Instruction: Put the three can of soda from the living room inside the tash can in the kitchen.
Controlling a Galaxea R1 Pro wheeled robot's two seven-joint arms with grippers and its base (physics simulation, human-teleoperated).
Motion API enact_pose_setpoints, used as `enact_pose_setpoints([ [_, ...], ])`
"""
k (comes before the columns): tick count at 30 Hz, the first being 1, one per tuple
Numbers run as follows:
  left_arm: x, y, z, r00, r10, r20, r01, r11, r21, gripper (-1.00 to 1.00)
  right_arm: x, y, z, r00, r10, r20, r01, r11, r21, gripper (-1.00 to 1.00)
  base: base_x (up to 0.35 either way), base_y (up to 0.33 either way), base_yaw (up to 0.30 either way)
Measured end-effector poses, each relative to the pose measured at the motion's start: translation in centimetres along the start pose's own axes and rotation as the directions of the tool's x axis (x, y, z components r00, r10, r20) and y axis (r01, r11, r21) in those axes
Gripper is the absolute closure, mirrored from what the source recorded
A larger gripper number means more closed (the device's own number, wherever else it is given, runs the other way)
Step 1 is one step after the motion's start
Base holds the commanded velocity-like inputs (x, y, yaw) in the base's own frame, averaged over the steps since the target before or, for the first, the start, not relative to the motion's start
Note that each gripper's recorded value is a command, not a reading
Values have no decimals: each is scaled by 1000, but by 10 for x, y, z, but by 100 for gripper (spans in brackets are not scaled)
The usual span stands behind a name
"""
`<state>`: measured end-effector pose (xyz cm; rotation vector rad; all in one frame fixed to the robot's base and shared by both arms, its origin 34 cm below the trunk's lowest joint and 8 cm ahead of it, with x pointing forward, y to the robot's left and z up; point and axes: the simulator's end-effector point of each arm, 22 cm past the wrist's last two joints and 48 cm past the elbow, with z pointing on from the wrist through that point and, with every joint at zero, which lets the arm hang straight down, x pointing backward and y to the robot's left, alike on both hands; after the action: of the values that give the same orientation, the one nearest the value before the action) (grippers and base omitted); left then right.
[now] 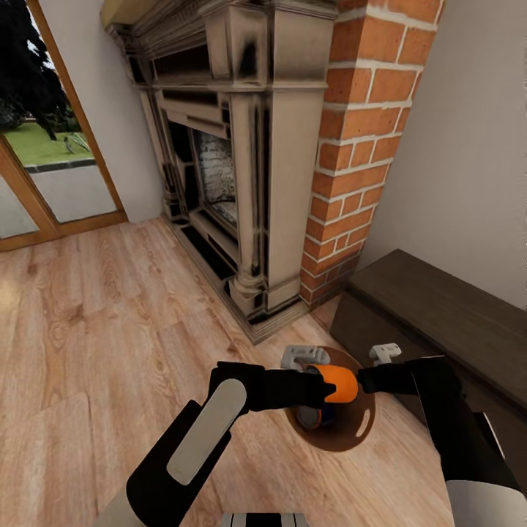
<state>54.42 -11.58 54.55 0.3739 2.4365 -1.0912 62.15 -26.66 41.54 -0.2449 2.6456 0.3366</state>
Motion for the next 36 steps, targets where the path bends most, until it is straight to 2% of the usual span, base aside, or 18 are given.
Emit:
enact_pose_setpoints([
  [2,-1,-3,-2,1000,8,4,-8,1000,-1,100,-3,7,0,1000,-18,6,18,1000,5,100,0,0,0],
  [4,-3,-3,-5,1000,25,9,-25,1000,-14,100,-6,24,3,998,-56,6,56,998,-1,100,0,0,0],
  [7,-4,-2,-8,1000,27,13,-27,999,-33,100,-12,23,1,996,-86,10,85,995,57,100,0,0,0],
  [11,-6,5,-14,999,41,18,-39,996,-84,100,-16,36,-5,995,-102,21,101,995,25,100,0,0,0],
  [14,-6,8,-18,999,51,18,-48,993,-107,100,-22,50,-11,995,-90,45,91,995,-28,100,0,0,0],
  [16,-4,8,-21,998,63,6,-62,991,-117,100,-25,62,-15,996,-63,58,67,995,-74,100,0,0,0],
  [21,4,16,-20,998,65,-24,-68,987,-148,100,-31,55,-24,993,-95,73,98,995,-27,100,0,0,0],
  [25,11,24,-17,997,57,-49,-65,982,-176,100,-36,63,-32,993,-79,90,84,995,-55,100,0,0,0],
  [30,23,38,-9,996,34,-84,-51,978,-203,100,-36,59,-32,992,-90,90,94,995,-38,100,0,0,0],
  [31,24,39,-8,995,32,-89,-50,978,-204,-100,-36,60,-32,992,-88,90,92,995,-42,100,0,0,0],
  [36,28,40,-6,995,34,-99,-54,977,-208,-100,-36,59,-33,992,-88,91,92,995,-40,100,0,0,0],
])
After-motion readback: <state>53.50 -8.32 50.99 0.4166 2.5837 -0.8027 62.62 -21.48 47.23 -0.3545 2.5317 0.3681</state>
